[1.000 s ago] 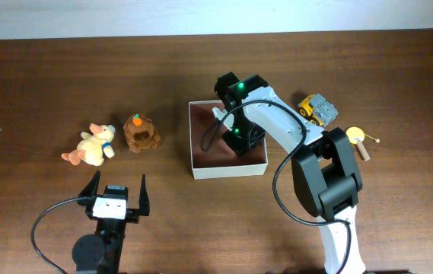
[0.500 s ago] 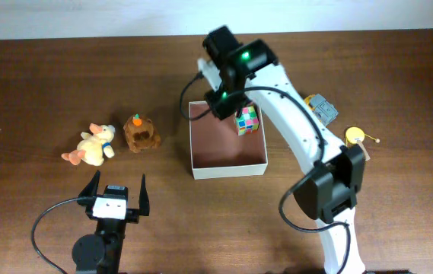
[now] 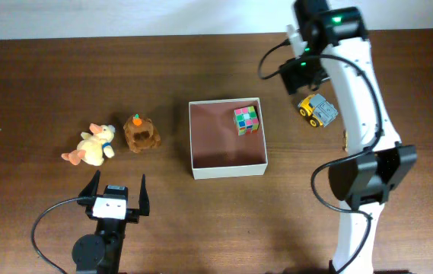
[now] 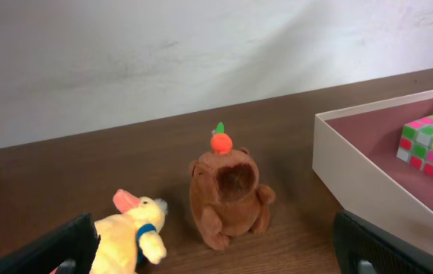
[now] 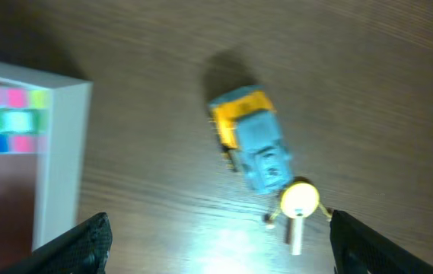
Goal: Pack container
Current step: 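Raise the right gripper and move it toward the toy truck, then lower the right gripper onto the yellow-grey toy truck and grasp it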
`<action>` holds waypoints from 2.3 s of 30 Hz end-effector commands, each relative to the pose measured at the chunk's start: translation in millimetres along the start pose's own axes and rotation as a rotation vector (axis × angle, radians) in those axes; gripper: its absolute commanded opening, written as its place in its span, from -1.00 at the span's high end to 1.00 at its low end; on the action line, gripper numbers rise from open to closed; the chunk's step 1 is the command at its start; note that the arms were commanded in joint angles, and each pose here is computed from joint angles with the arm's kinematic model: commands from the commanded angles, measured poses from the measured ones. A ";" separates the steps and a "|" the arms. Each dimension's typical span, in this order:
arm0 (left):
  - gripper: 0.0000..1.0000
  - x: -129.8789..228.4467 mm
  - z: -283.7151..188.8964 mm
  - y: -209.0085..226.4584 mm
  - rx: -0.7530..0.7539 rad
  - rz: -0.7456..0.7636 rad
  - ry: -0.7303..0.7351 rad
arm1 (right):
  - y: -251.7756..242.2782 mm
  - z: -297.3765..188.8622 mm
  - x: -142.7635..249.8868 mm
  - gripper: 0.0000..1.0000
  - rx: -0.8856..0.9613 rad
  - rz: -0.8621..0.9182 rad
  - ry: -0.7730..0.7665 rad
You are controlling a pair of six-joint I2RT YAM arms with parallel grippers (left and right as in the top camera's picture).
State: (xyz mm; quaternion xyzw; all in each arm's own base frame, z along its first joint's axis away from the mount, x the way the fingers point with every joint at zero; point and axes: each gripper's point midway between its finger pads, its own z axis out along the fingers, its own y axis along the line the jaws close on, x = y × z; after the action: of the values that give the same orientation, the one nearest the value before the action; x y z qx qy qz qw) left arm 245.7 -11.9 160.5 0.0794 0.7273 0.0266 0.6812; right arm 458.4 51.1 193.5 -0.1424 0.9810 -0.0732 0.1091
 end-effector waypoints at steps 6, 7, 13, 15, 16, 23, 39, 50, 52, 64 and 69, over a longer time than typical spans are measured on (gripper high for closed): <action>-0.98 1.6 0.2 -0.5 0.000 -0.008 -0.001 | -48.8 33.9 1.5 -0.90 -0.036 -0.033 -0.012; -0.98 1.6 0.2 -0.6 0.000 -0.008 -0.001 | -52.3 40.7 3.0 -0.93 -0.035 -0.031 -0.007; -0.99 1.6 0.2 -0.6 0.000 -0.008 -0.001 | -59.4 89.6 17.8 -0.96 -0.046 -0.052 0.040; -0.98 1.6 0.2 -0.6 0.000 -0.008 -0.001 | -56.9 100.7 21.0 -0.96 -0.049 -0.053 0.049; -0.99 1.6 0.2 -0.6 0.000 -0.008 -0.001 | -56.0 104.9 22.0 -0.96 -0.050 -0.054 0.051; -0.98 1.6 0.2 -0.6 0.000 -0.008 -0.001 | -49.7 133.2 31.3 -0.96 -0.058 -0.081 0.070; -0.99 1.6 0.2 -0.6 0.000 -0.009 -0.001 | -44.2 174.9 35.3 -0.99 -0.046 -0.098 0.036; -0.99 1.6 0.2 -0.6 0.000 -0.008 -0.001 | -48.0 185.7 47.9 -0.76 -0.052 -0.082 0.058; -0.98 1.6 0.2 -0.6 0.000 -0.008 -0.001 | -49.2 186.0 50.2 -0.74 -0.065 -0.073 0.061; -0.98 1.6 0.2 -0.6 0.000 -0.008 -0.001 | -35.4 195.7 63.5 -0.72 -0.162 -0.023 0.072; -0.99 1.5 0.2 -0.6 0.000 -0.008 -0.001 | -31.1 195.7 54.1 -0.65 -0.150 0.099 0.052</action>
State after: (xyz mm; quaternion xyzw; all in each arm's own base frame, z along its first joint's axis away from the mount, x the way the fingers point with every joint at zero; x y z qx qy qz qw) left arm 245.7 -11.9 160.5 0.0794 0.7273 0.0266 0.6812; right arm 461.1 -26.7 4.3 -0.1404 0.9872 -0.0140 0.0742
